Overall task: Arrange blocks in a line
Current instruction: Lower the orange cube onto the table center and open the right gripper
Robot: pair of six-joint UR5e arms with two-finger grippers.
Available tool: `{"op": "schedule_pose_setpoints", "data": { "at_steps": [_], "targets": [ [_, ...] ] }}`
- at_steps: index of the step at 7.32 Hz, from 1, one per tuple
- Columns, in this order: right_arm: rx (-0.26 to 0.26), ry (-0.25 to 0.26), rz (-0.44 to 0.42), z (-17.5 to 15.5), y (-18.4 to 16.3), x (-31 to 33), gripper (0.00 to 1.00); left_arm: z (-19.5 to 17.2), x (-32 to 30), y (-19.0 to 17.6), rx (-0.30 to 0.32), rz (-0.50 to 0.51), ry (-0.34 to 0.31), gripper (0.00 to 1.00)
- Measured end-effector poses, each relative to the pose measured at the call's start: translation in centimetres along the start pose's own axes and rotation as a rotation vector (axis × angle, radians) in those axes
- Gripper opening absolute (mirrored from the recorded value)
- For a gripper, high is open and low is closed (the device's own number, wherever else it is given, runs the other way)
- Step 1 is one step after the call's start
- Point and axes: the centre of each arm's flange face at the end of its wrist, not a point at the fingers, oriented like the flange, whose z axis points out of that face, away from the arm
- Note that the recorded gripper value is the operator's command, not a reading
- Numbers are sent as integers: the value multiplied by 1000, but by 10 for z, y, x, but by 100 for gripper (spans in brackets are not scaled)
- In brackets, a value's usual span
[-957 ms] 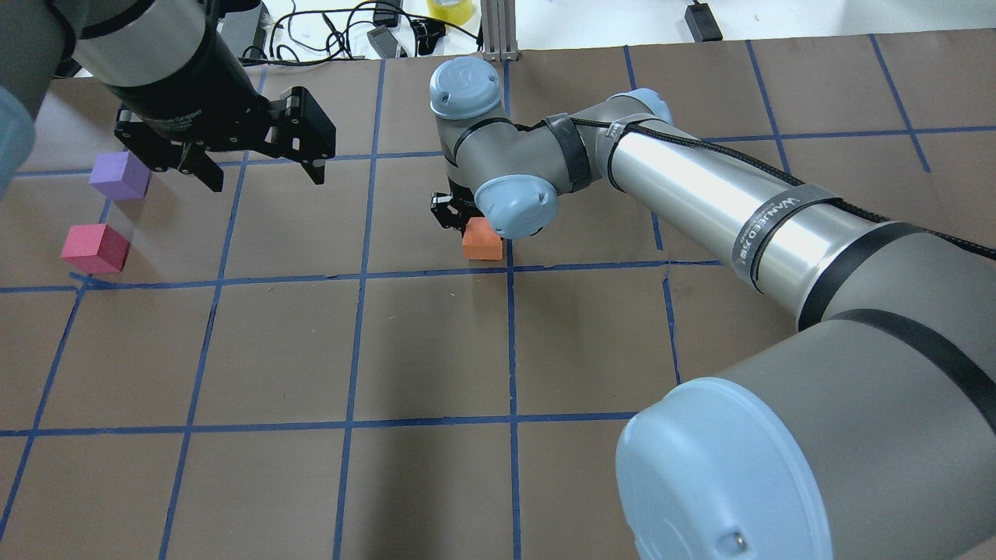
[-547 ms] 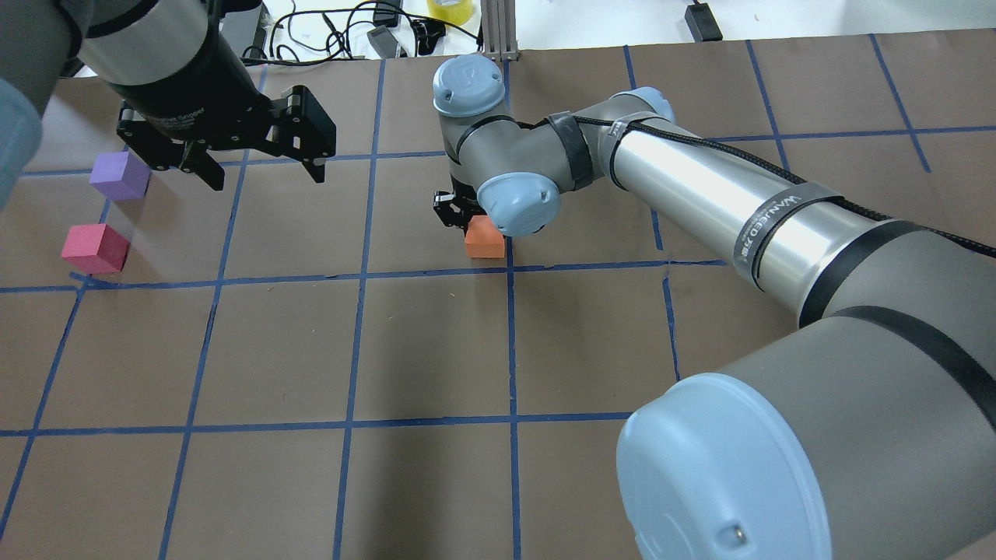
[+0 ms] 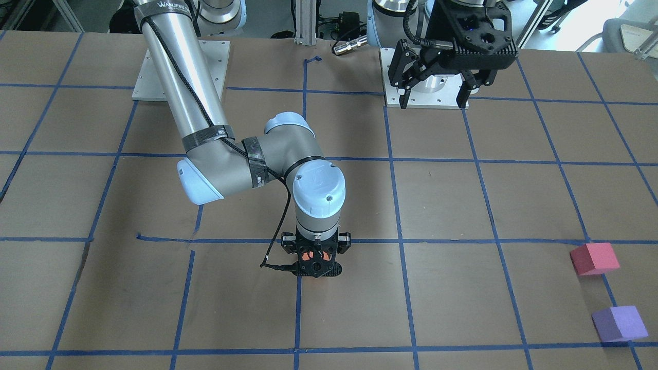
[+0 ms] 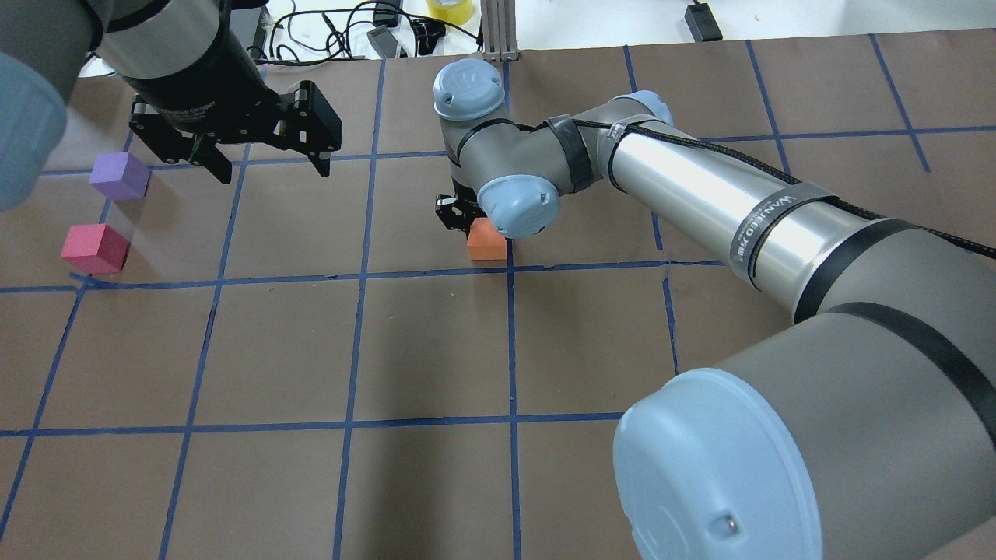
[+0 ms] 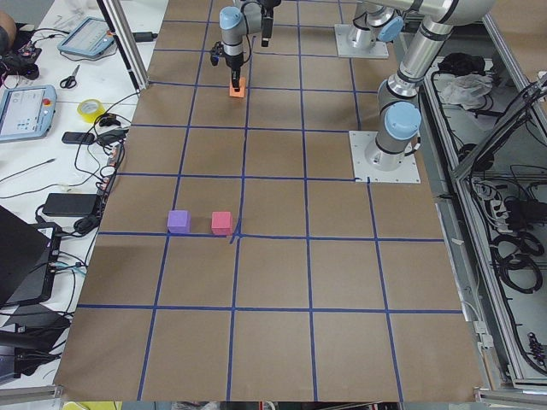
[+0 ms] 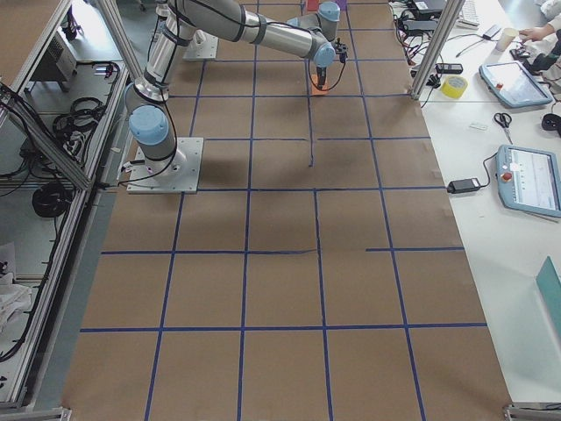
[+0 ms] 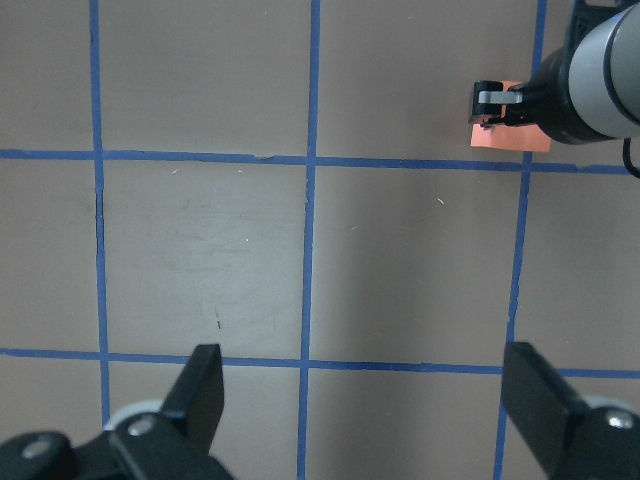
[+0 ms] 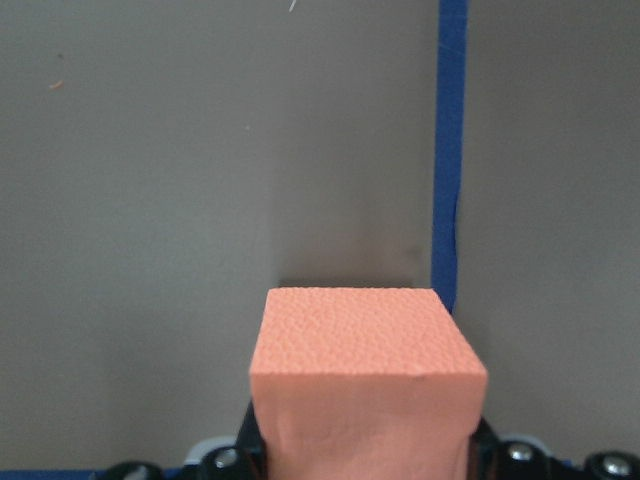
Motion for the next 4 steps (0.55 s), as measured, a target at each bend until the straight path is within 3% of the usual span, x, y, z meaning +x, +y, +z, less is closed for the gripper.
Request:
{"op": "schedule_pose_setpoints", "data": {
  "at_steps": [1,4],
  "targets": [
    [2,-4,4,0,0,0,100,7,1,-9,11,3,3,97],
    [5,3,0,0,-1,1,100,34,6,-38,25,6,9,100]
  ]
}}
